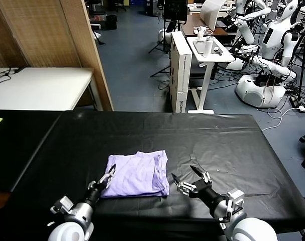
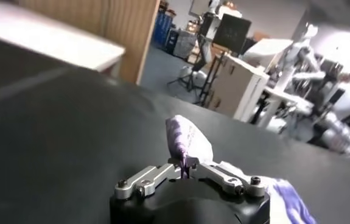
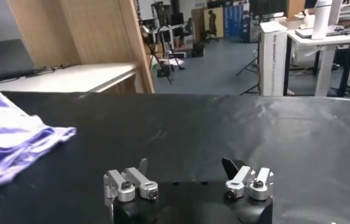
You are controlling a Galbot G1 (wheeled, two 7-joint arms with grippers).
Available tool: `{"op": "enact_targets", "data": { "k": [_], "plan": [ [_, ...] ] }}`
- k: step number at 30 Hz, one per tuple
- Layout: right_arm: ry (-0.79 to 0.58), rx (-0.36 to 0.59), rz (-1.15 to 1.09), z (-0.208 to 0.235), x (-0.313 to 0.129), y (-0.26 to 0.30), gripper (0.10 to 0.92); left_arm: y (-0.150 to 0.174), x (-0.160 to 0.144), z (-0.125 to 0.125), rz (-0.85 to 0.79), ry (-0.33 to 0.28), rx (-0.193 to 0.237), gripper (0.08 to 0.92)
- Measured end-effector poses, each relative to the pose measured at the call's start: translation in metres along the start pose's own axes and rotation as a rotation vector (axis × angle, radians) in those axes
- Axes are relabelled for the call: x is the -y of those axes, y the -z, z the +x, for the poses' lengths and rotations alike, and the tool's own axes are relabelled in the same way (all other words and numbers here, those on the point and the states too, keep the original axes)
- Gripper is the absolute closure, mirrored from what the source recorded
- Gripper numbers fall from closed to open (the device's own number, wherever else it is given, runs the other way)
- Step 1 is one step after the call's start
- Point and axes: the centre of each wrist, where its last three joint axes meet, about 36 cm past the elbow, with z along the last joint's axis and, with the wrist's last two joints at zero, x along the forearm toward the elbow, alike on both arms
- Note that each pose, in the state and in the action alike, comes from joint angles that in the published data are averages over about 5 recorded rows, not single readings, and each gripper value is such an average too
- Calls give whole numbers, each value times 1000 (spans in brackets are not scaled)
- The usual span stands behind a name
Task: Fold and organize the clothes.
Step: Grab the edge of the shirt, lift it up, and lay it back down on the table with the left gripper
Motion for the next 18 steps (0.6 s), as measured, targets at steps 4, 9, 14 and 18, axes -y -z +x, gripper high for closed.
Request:
{"op": "enact_targets", "data": {
  "k": [4,9,14,18],
  "plan": [
    [2,0,1,0,0,0,115,-1,0,0,10,-1,-2,92],
    [3,0,3,0,-1,0,115,-3,-1,0,27,-4,-4,92],
    [4,1,5,0,-1,1,115,-4,-1,-1,42,-4,-8,102],
    [4,3,7,-1,-1,1,115,-4,-1,-1,45,-8,-12,228]
  ]
}}
